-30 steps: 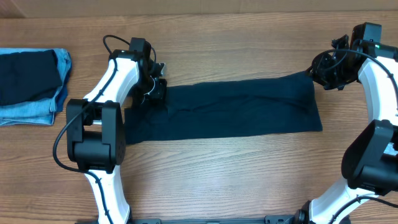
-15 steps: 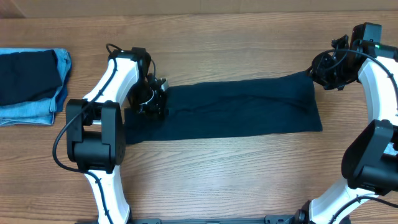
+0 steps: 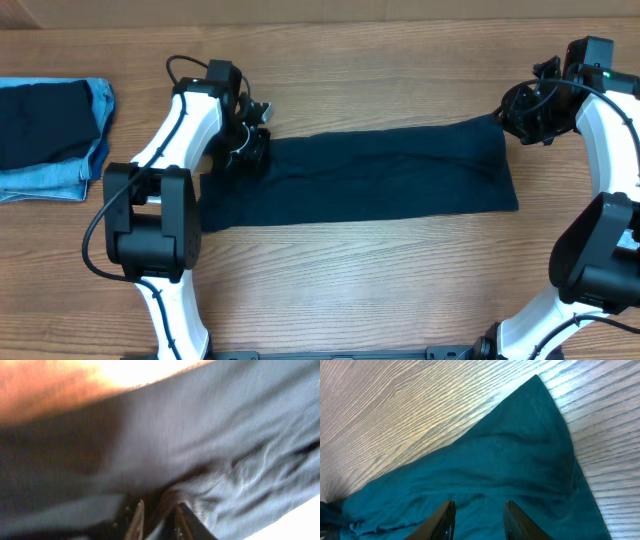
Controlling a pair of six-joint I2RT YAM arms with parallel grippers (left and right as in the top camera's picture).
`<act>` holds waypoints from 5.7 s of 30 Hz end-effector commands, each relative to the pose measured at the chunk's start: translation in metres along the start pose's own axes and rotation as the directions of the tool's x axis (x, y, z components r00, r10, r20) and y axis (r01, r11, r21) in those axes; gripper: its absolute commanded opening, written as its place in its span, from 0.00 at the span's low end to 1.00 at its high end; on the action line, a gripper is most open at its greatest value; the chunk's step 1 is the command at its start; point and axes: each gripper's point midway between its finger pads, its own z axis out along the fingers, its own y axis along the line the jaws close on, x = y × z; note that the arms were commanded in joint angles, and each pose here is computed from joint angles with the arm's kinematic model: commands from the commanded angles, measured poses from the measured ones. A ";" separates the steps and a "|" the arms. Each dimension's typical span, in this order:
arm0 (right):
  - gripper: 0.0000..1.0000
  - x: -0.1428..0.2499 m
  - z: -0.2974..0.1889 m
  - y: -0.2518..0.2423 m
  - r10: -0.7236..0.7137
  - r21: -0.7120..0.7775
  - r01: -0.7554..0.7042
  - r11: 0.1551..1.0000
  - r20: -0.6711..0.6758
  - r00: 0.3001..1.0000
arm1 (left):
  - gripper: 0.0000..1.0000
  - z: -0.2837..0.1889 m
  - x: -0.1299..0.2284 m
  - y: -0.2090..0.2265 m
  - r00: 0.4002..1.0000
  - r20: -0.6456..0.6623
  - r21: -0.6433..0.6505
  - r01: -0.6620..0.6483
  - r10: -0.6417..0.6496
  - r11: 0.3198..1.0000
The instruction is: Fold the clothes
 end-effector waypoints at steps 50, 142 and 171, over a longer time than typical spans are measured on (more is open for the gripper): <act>0.52 0.011 0.016 -0.022 0.035 0.089 -0.028 0.996 -0.071 0.997 | 0.25 0.037 0.043 -0.003 0.994 -0.108 -0.048 -0.002 -0.003 0.999; 0.04 -0.030 0.041 -0.041 0.000 -0.130 0.014 0.991 0.110 0.994 | 0.27 0.035 0.047 0.005 0.992 -0.122 -0.081 0.008 -0.018 0.997; 0.51 -0.015 0.034 -0.043 -0.010 -0.204 0.021 0.979 0.052 0.999 | 0.22 0.033 0.039 -0.001 0.995 -0.096 -0.047 -0.002 -0.003 0.999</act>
